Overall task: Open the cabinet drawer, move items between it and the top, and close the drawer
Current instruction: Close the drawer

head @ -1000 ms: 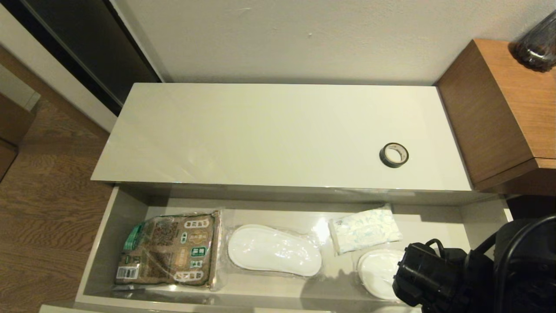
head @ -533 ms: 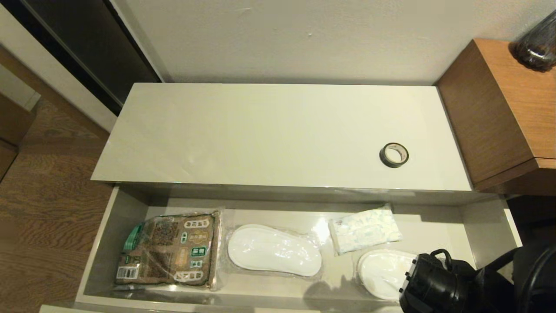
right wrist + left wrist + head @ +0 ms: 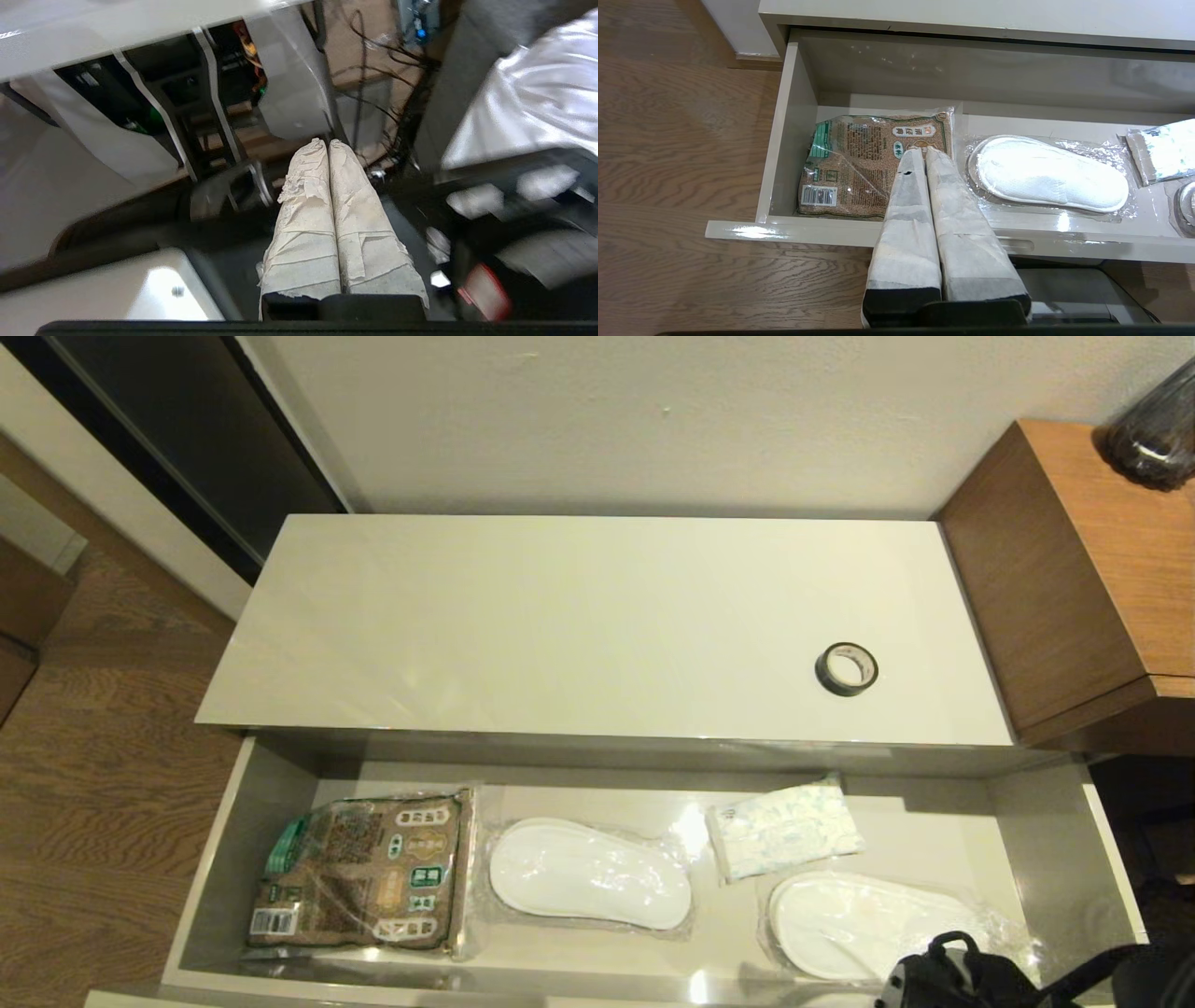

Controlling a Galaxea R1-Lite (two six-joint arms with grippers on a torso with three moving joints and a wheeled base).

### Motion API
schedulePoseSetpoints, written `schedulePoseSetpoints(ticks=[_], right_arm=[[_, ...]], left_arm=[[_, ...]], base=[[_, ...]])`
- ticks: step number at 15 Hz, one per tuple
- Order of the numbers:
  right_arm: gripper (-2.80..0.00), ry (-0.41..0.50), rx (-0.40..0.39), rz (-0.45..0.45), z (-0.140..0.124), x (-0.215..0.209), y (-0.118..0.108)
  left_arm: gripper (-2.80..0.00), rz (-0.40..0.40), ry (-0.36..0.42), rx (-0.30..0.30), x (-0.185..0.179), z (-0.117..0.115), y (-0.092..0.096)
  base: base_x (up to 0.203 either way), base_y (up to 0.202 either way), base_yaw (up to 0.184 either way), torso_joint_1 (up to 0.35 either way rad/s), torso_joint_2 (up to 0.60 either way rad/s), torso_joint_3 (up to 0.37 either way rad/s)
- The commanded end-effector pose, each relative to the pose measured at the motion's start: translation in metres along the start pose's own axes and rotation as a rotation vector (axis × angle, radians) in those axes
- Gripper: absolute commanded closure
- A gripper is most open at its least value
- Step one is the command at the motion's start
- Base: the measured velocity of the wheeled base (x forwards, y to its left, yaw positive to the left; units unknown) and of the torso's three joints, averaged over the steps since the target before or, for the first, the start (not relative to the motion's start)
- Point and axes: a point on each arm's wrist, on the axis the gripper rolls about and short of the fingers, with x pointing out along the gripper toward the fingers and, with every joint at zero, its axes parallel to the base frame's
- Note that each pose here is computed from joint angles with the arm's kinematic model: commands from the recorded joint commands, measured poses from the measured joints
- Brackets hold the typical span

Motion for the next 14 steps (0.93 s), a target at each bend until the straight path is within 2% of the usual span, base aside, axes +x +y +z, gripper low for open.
schedulePoseSetpoints(ticks=[1,4,6,9,14], right_arm=[[0.0,0.01,-0.002,-0.03,-0.007,0.03,0.005],[0.0,0.027,-0.013,-0.076,-0.009,0.055,0.016],[0.0,0.007,0.006,-0.037,-0.007,0.066,0.026],[0.0,-0.01,0.03,-0.041,0.003,0.071,0.03],[0.0,-0.073,0.132,-0.049,0.055,0.081,0.035]], left_arm=[[0.0,0.001,0.001,-0.001,0.0,0.0,0.0],[0.0,0.001,0.001,-0.001,0.0,0.0,0.0],[0.0,0.0,0.0,-0.001,0.0,0.0,0.0],[0.0,0.0,0.0,-0.001,0.0,0.0,0.0],[0.0,0.001,0.001,-0.001,0.0,0.0,0.0]], base=[[0.0,0.0,0.0,0.0,0.0,0.0],[0.0,0.0,0.0,0.0,0.0,0.0],[0.0,0.0,0.0,0.0,0.0,0.0],[0.0,0.0,0.0,0.0,0.0,0.0],[0.0,0.0,0.0,0.0,0.0,0.0]])
